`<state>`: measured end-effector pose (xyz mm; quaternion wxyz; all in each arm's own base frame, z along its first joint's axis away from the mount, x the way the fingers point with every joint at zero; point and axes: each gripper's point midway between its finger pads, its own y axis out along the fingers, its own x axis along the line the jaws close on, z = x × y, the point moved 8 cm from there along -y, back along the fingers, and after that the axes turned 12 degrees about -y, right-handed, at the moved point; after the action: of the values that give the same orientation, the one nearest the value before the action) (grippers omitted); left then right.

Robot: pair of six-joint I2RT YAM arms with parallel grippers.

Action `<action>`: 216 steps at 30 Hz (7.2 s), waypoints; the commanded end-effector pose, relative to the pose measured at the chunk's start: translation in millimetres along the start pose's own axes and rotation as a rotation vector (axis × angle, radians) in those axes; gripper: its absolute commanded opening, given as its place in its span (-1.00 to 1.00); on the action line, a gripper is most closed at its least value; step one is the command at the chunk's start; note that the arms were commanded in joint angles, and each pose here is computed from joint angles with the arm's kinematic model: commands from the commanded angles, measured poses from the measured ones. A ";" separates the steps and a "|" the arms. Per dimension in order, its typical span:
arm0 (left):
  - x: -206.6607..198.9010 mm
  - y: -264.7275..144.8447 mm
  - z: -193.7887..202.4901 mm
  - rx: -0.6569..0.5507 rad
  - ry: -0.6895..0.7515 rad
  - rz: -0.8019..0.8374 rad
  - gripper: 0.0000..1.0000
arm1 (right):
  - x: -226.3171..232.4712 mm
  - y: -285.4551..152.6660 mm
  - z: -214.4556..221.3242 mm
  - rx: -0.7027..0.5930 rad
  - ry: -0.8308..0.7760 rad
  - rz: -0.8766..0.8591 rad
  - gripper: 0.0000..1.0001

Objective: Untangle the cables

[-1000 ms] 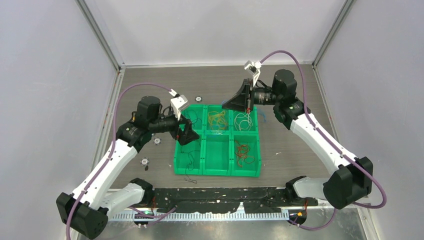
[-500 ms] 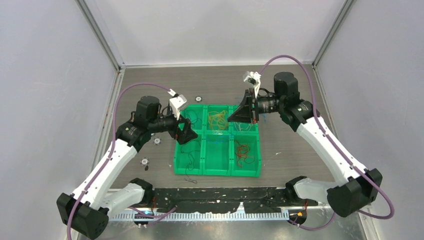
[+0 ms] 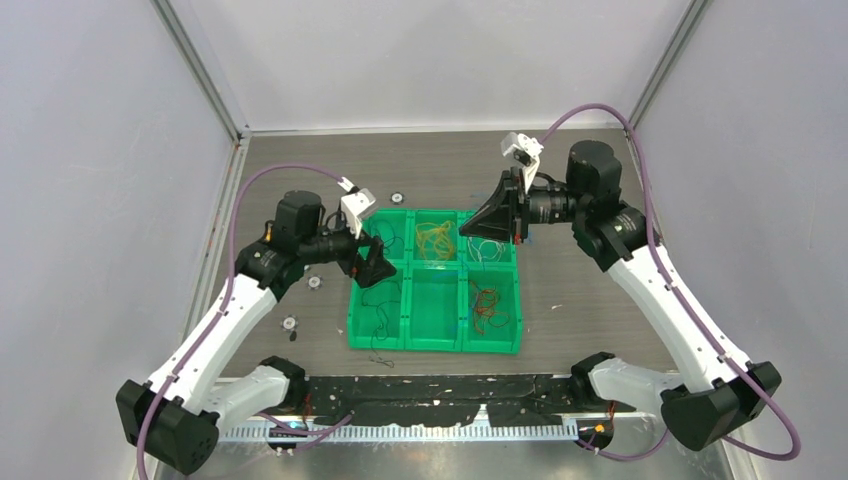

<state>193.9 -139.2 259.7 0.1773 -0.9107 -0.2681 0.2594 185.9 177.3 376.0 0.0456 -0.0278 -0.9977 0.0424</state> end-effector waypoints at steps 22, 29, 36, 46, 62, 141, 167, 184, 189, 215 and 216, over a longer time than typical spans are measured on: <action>15.8 -13.4 -24.8 -0.138 -0.060 -0.076 0.70 | -64.2 102.4 140.2 0.609 -0.440 -0.132 -0.89; 29.9 -18.5 -29.8 -0.163 -0.142 -0.106 0.69 | -67.2 117.9 197.0 0.795 -0.501 -0.237 -0.89; 31.8 -17.7 -31.2 -0.160 -0.150 -0.101 0.68 | -71.3 118.0 224.2 0.881 -0.494 -0.281 -0.89; 33.1 -16.0 -36.5 -0.159 -0.144 -0.093 0.69 | -62.1 115.0 176.4 0.813 -0.515 -0.259 0.01; -0.8 -35.1 10.5 0.160 0.378 0.240 0.64 | -78.9 55.9 105.0 0.711 -0.368 -0.115 0.49; -7.9 -3.4 21.9 0.504 0.671 0.318 0.61 | -182.9 -82.8 106.2 0.564 0.182 0.424 0.51; 16.1 10.3 -2.0 0.454 0.534 0.176 0.65 | -240.2 -130.9 209.8 0.867 0.334 0.472 0.51; 17.4 14.0 -1.9 0.459 0.520 0.182 0.65 | -213.3 -138.9 211.3 0.777 0.443 0.476 0.87; 17.5 10.3 -3.5 0.456 0.540 0.165 0.66 | -236.5 -126.0 233.6 0.886 0.442 0.637 0.71; 34.1 12.7 -60.5 0.187 0.423 -0.066 0.99 | -254.4 -184.6 59.3 0.566 0.061 0.831 -0.89; 34.5 12.1 -69.9 0.152 0.404 -0.075 0.99 | -246.6 -181.0 41.3 0.510 0.030 0.823 -0.89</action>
<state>233.2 -133.8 254.7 0.3935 -0.8991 -0.1654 0.0967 434.6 -57.3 219.0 0.1753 -0.4229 -0.7887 0.4102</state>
